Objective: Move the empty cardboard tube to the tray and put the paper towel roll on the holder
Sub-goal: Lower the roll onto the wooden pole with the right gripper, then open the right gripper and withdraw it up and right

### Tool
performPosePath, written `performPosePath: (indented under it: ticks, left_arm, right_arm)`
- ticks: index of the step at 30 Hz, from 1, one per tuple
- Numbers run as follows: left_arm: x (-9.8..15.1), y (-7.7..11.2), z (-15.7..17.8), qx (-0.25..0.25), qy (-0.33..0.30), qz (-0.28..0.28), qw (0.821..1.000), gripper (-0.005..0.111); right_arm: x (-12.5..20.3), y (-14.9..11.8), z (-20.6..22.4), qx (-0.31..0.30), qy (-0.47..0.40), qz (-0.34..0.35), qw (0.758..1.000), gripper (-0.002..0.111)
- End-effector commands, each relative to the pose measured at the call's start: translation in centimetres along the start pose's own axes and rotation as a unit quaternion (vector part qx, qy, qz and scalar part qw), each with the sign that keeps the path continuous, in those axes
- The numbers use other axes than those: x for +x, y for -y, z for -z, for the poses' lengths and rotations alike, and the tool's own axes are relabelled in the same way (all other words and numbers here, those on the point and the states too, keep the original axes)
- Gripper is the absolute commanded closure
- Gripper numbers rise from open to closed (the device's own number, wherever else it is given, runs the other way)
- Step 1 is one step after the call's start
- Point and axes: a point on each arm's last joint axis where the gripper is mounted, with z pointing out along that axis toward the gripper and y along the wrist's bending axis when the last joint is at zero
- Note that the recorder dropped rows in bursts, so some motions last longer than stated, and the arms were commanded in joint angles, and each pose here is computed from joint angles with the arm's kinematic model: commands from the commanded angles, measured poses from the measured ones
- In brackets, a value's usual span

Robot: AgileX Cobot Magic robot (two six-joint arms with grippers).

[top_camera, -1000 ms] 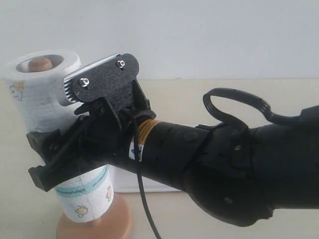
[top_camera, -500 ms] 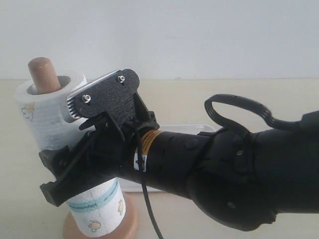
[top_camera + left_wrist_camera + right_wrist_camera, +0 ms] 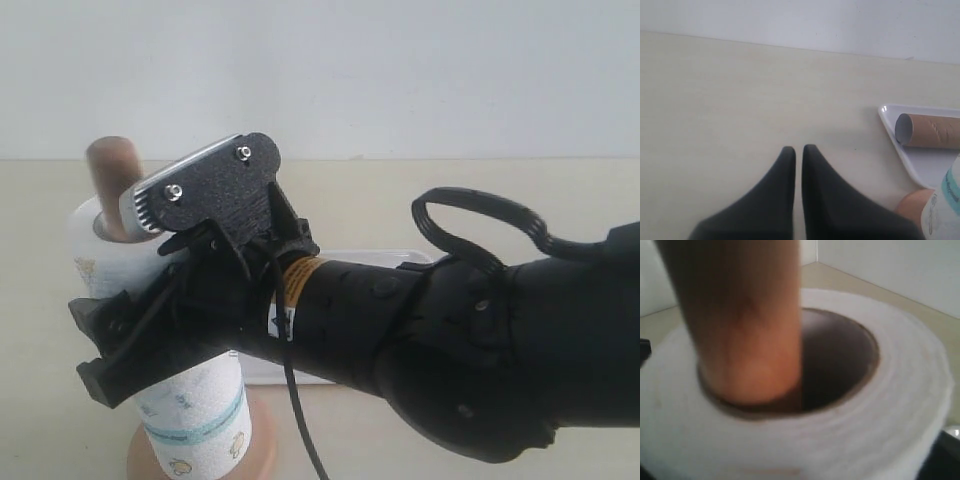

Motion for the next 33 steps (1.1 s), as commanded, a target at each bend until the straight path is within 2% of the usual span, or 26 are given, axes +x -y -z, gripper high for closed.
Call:
performPosePath:
  ticks: [1,8,15,33]
  left_arm:
    - [0.1,-0.1,0.0,-0.003,0.000,0.001,1.000,0.103]
    - [0.1,-0.1,0.0,-0.003,0.000,0.001,1.000,0.103]
    - [0.1,-0.1,0.0,-0.003,0.000,0.001,1.000,0.103]
    - [0.1,-0.1,0.0,-0.003,0.000,0.001,1.000,0.103]
  right_arm:
    - [-0.3,-0.1,0.1,-0.003,0.012,0.007,1.000,0.023]
    - [-1.0,-0.2,0.2,-0.005,0.041,0.007,0.999,0.023]
    - [-3.4,-0.4,1.7,-0.009,0.096,0.018,0.995,0.023]
    - [-10.8,-1.0,10.6,-0.014,0.232,0.035,0.972,0.023]
